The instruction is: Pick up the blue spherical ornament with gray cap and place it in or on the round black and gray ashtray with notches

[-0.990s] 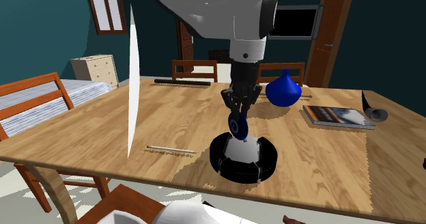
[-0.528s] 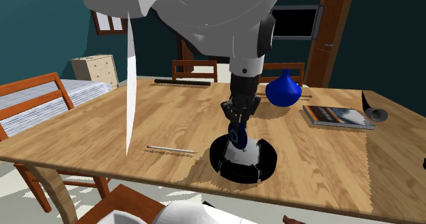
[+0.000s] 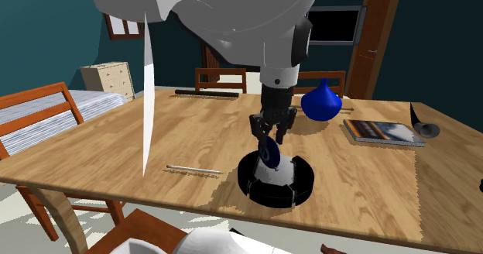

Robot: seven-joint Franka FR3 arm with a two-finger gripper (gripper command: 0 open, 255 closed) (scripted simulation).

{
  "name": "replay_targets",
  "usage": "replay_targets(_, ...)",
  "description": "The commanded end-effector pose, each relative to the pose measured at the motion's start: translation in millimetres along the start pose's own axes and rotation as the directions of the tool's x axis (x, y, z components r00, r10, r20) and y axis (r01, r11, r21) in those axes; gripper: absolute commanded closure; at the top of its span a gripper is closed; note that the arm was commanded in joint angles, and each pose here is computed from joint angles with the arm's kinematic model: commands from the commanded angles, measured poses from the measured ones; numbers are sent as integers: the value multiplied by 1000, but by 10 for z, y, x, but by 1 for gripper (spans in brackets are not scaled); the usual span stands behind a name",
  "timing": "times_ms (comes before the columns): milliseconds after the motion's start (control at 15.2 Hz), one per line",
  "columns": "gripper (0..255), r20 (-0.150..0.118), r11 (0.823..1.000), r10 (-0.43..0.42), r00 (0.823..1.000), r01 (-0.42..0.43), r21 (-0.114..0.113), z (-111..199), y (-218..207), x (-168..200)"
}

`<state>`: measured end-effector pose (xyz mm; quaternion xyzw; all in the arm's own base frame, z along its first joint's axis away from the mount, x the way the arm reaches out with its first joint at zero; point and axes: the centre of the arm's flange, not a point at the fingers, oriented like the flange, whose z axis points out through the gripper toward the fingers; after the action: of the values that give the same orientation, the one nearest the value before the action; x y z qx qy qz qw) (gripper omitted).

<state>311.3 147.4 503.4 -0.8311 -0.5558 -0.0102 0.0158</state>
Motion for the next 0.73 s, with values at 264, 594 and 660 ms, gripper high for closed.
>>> replay_targets(264, 0, 0, 1000, 0, 1000, 0, 0, 2, 0, 0)
replay_targets(594, 0, 0, 1000, 0, 1000, 0, 0, -499, 0, 0)
replay_targets(660, 0, 0, 1000, 0, 1000, 0, 0, -499, 0, -1)
